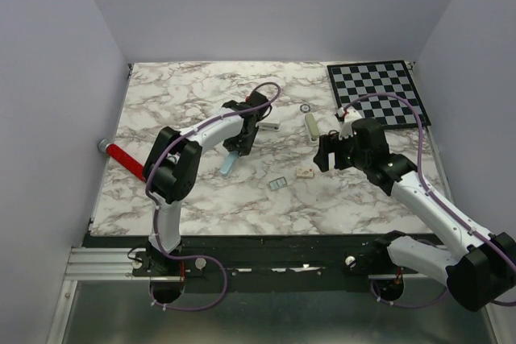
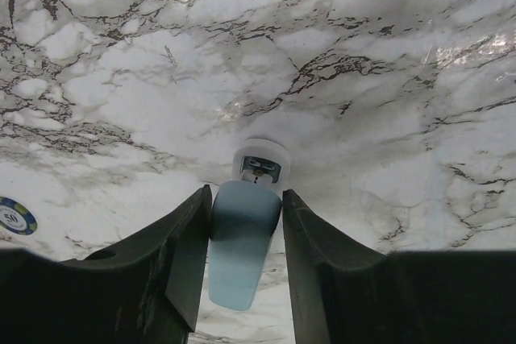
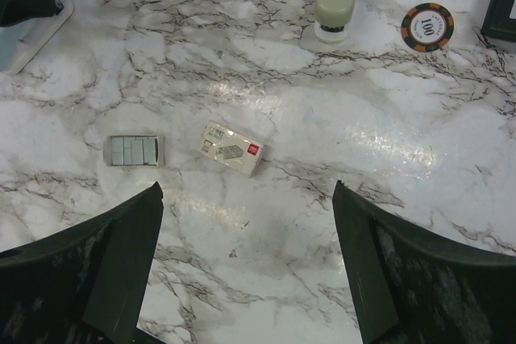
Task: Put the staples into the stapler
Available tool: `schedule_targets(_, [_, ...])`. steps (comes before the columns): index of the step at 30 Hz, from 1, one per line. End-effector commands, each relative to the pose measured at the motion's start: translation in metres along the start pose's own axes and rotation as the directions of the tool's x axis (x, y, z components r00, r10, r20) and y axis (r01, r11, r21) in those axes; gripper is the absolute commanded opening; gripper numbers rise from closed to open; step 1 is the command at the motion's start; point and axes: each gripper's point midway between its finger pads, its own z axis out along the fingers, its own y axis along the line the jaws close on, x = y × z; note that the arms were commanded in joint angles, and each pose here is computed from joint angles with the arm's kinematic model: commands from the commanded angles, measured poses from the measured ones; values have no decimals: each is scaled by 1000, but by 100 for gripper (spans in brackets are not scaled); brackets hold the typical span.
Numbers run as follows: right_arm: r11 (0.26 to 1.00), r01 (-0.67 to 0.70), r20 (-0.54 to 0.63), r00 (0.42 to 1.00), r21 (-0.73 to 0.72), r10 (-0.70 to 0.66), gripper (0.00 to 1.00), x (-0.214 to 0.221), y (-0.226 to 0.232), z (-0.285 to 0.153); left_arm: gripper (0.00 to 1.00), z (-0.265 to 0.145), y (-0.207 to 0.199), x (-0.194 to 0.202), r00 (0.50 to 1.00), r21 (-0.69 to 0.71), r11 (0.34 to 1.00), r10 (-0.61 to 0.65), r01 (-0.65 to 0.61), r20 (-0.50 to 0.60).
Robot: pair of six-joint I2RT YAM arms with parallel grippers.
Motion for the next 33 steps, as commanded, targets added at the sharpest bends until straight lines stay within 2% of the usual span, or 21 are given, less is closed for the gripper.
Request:
schedule_targets(1, [999,-5,19,1000,-33,6,93,-1,7,1,47,0,-2,2,1000,24,1000,15,-15,-23])
schedule_targets(2, [999,-5,20,1000,-34,6,93,-1,8,1,47,-1,-4,2,1000,34,999,15,-14,-24])
schedule_targets(3, [999,-10,20,1000,-41,10,93,-3,9,2,38,0,-4,3,1000,35,999,16,-15,-27])
schedule_targets(5, [999,-13,23,1000,-52,15,93,-5,12,3,28,-1,-3,3,1000,38,999,20,-19,-20])
schedule_targets(6, [998,-22,25,999,-62,23,93,-6,14,3,20,-6,-3,2,1000,42,999,20,-20,-9])
schedule_targets(10, [989,-58,50,997,-137,66,96,-19,29,3,6,-29,-1,-8,997,74,997,24,-29,71])
schedule_targets(12, [972,-82,39,995,-222,93,97,-23,46,3,0,-49,-4,-15,989,127,991,29,-48,144])
schedule_targets(15, [939,-131,23,989,-318,145,97,-35,66,3,0,-80,-9,-28,960,208,975,14,-75,280])
schedule_targets(19, [898,-176,13,980,-403,198,96,-55,85,2,0,-128,-32,-36,896,372,908,7,-192,444])
schedule_targets(24, [848,-222,-36,972,-481,234,96,-82,108,2,0,-186,-52,-44,768,460,819,-37,-343,639])
schedule_targets(27, [839,-231,-68,971,-493,227,95,-84,121,7,0,-213,-62,-44,696,479,771,-66,-419,715])
schedule_targets(33, [836,-240,-80,970,-493,231,86,-97,140,13,0,-247,-75,-44,614,469,723,-78,-507,785])
